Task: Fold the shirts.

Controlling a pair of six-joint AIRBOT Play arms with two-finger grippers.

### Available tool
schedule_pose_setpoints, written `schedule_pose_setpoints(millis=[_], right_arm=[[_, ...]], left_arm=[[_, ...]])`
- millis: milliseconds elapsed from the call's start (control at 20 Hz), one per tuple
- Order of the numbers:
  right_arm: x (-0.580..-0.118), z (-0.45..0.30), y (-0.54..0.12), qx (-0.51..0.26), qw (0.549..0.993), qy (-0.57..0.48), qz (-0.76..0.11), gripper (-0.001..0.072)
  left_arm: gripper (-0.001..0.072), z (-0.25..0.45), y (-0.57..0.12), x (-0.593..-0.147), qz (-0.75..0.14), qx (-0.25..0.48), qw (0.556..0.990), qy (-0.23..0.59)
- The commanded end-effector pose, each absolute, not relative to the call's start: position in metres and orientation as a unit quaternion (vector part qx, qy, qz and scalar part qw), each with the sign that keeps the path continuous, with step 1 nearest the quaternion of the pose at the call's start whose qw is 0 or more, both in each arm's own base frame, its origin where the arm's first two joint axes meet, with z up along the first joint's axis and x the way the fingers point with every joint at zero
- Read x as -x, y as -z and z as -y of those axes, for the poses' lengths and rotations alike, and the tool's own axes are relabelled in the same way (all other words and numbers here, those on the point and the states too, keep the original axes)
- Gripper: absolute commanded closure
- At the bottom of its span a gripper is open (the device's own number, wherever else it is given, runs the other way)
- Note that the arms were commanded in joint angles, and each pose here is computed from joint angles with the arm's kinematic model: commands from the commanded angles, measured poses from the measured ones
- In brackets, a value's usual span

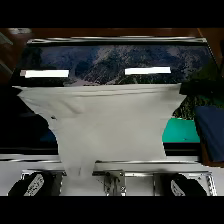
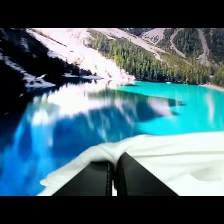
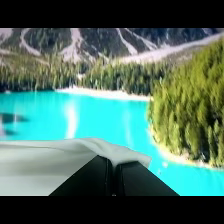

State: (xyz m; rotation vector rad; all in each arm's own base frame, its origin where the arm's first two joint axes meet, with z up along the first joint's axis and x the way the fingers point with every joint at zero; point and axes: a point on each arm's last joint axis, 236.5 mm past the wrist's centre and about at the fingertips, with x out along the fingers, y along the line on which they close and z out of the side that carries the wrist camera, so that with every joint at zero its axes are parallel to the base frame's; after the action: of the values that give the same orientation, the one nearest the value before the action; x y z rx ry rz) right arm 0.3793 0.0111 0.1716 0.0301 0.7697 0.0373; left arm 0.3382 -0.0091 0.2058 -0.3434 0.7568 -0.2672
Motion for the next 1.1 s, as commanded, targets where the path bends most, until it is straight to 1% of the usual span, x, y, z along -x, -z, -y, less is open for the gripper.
schedule_pose_setpoints(millis=[0,50,150,300,400,500,600,750,800,900,1050], right_arm=[[-0.472,-0.029,-0.124,-0.080,0.945,-0.034,-0.317,0.0643],[-0.489,-0.032,-0.106,-0.093,0.944,-0.034,-0.316,0.0643],[-0.517,-0.035,-0.075,-0.095,0.946,-0.029,-0.308,0.0643],[-0.551,-0.027,-0.053,-0.091,0.960,-0.014,-0.263,0.0643],[-0.569,-0.021,-0.047,-0.080,0.970,-0.005,-0.229,0.0642],[-0.579,-0.017,-0.034,-0.077,0.974,0.002,-0.215,0.0642],[-0.579,-0.017,-0.011,-0.078,0.969,0.004,-0.235,0.0642],[-0.560,-0.020,0.024,-0.090,0.945,0.000,-0.314,0.0643],[-0.549,-0.020,0.034,-0.091,0.934,-0.002,-0.346,0.0643],[-0.523,-0.015,0.051,-0.098,0.906,-0.002,-0.413,0.0643],[-0.484,-0.010,0.074,-0.109,0.859,-0.002,-0.500,0.0643]], left_arm=[[0.0666,0.014,-0.151,-0.409,-0.342,0.203,0.904,0.158],[0.0666,0.018,-0.134,-0.428,-0.343,0.190,0.906,0.160],[0.0666,0.026,-0.099,-0.462,-0.340,0.164,0.913,0.155],[0.0666,0.026,-0.062,-0.507,-0.320,0.159,0.928,0.107],[0.0666,0.030,-0.042,-0.524,-0.312,0.153,0.934,0.086],[0.0666,0.038,-0.023,-0.531,-0.318,0.149,0.933,0.082],[0.0666,0.044,-0.009,-0.533,-0.328,0.147,0.929,0.083],[0.0666,0.052,0.007,-0.525,-0.355,0.149,0.918,0.098],[0.0666,0.055,0.012,-0.517,-0.374,0.136,0.911,0.112],[0.0666,0.064,0.027,-0.492,-0.428,0.115,0.884,0.148],[0.0667,0.073,0.052,-0.451,-0.516,0.131,0.830,0.166]])
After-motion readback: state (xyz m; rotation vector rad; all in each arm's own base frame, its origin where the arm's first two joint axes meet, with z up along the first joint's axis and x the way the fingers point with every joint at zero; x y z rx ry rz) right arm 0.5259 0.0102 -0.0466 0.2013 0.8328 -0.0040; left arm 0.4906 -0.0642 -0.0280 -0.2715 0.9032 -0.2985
